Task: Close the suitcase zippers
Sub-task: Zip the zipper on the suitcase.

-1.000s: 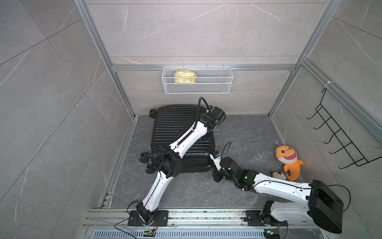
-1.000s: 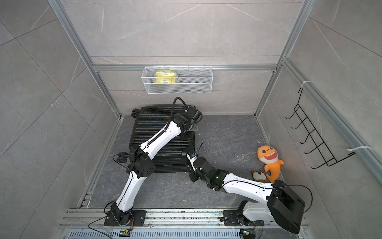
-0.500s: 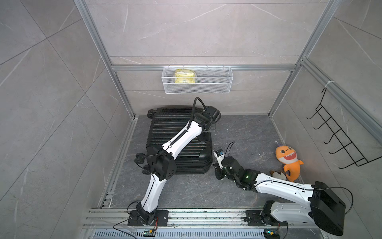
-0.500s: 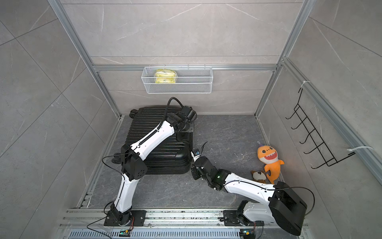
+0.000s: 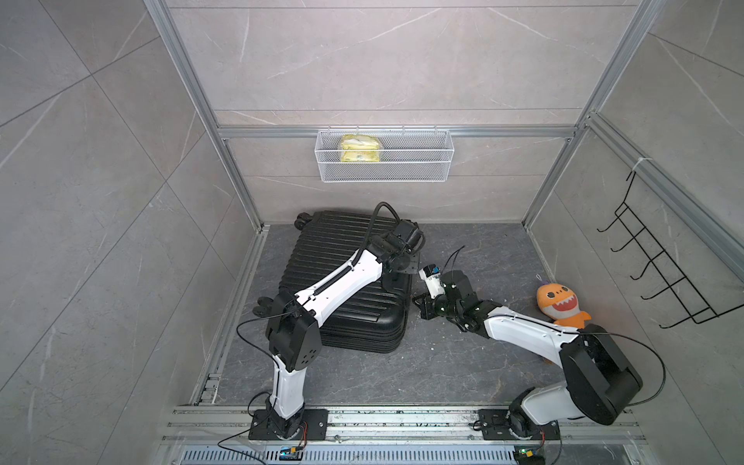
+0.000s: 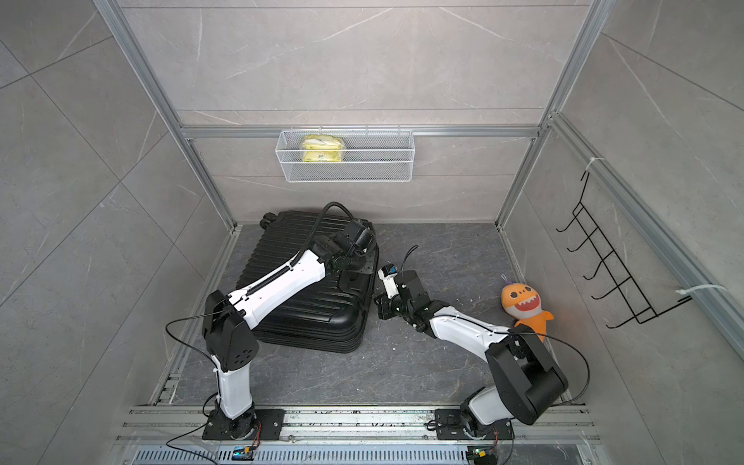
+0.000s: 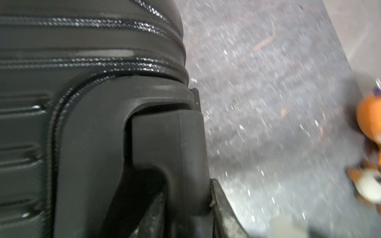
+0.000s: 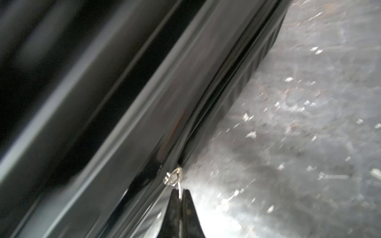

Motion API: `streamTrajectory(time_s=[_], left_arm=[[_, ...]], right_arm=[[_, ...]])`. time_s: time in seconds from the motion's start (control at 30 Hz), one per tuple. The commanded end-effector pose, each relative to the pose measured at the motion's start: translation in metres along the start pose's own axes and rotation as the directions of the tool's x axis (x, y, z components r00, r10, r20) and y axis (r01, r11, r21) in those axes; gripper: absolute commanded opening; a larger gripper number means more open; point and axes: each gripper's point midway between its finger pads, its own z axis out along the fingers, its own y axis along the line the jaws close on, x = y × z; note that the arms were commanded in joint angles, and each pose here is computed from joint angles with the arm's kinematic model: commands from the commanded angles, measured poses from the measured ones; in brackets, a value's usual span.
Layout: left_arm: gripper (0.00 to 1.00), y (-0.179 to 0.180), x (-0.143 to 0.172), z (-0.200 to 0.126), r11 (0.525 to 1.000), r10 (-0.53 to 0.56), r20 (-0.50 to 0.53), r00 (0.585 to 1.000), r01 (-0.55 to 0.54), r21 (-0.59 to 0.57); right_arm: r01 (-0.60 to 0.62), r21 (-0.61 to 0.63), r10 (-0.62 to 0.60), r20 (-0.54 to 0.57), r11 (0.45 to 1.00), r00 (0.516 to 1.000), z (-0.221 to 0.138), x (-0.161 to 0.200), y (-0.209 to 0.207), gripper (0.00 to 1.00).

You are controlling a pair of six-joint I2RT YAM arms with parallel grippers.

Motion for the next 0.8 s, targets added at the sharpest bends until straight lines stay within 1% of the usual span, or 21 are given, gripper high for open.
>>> streamTrajectory(time_s=[0.0, 0.07, 0.3, 0.4, 0.47, 0.57, 0.6, 0.67, 0.77], left_arm=[[0.0, -0.021, 0.027, -0.066, 0.971, 0.175, -0.063, 0.983, -0.161, 0.177], [0.0, -0.026, 0.033, -0.072, 0.964, 0.185, -0.068, 0.98, -0.167, 0.206], [0.0, -0.037, 0.054, -0.091, 0.925, 0.265, -0.074, 0.962, -0.231, 0.301], [0.0, -0.036, 0.065, -0.093, 0.907, 0.307, -0.084, 0.948, -0.265, 0.326], [0.0, -0.035, 0.072, -0.095, 0.899, 0.33, -0.1, 0.939, -0.281, 0.336], [0.0, -0.035, 0.084, -0.094, 0.872, 0.383, -0.112, 0.917, -0.319, 0.371], [0.0, -0.035, 0.088, -0.093, 0.856, 0.411, -0.11, 0.905, -0.342, 0.388], [0.0, -0.034, 0.094, -0.094, 0.835, 0.449, -0.114, 0.886, -0.372, 0.405], [0.0, -0.034, 0.102, -0.1, 0.801, 0.486, -0.123, 0.865, -0.385, 0.459]], right_arm=[[-0.098, 0.272, 0.09, 0.039, 0.957, 0.995, -0.005, -0.013, -0.084, 0.0], [-0.113, 0.288, 0.108, 0.033, 0.951, 0.994, -0.003, -0.016, -0.095, 0.0], [-0.216, 0.394, 0.223, 0.029, 0.893, 0.974, -0.01, -0.023, -0.156, 0.0], [-0.263, 0.392, 0.27, 0.04, 0.882, 0.962, -0.016, -0.029, -0.175, 0.0], [-0.266, 0.404, 0.274, 0.04, 0.875, 0.961, -0.021, -0.032, -0.182, 0.0], [-0.284, 0.424, 0.3, 0.029, 0.86, 0.953, -0.029, -0.03, -0.195, 0.0], [-0.286, 0.425, 0.307, 0.019, 0.859, 0.952, -0.031, -0.028, -0.199, 0.0], [-0.276, 0.432, 0.312, -0.011, 0.859, 0.95, -0.036, -0.022, -0.208, 0.0], [-0.241, 0.462, 0.29, -0.036, 0.853, 0.956, -0.047, -0.016, -0.219, 0.0]])
